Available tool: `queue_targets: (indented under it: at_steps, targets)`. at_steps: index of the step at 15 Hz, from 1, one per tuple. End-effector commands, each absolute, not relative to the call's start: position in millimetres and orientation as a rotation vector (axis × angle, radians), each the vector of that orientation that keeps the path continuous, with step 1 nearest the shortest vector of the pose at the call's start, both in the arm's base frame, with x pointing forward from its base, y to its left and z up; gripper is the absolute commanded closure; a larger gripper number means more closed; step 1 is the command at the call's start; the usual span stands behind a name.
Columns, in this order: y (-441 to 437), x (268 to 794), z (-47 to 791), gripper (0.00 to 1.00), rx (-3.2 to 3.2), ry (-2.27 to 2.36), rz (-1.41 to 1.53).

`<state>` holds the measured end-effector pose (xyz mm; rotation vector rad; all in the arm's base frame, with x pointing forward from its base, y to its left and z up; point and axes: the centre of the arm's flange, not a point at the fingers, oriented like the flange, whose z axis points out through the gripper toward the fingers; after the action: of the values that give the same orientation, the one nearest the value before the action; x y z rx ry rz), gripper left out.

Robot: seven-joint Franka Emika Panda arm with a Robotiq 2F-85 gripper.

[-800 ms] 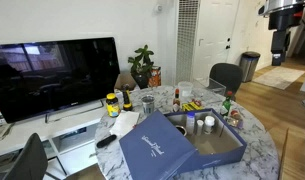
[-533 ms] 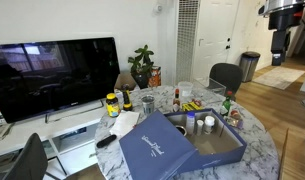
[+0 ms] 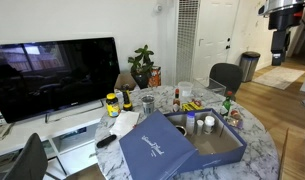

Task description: Put a wooden block in the plastic cup

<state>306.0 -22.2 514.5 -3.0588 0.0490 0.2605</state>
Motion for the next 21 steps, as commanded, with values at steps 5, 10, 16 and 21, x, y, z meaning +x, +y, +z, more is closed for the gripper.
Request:
queue_targets:
  at_steps: [5,10,16,21]
  targets:
    - [-22.2,306.1,514.5,0.0,-3.059,0.049,0.26]
    - [-22.2,306.1,514.5,0.0,-3.059,0.049,0.26]
    - [-37.9,336.3,486.4,0.0,-3.059,0.211,0.09]
    - [-89.7,383.0,409.2,0.0,-3.134,0.284,-0.075]
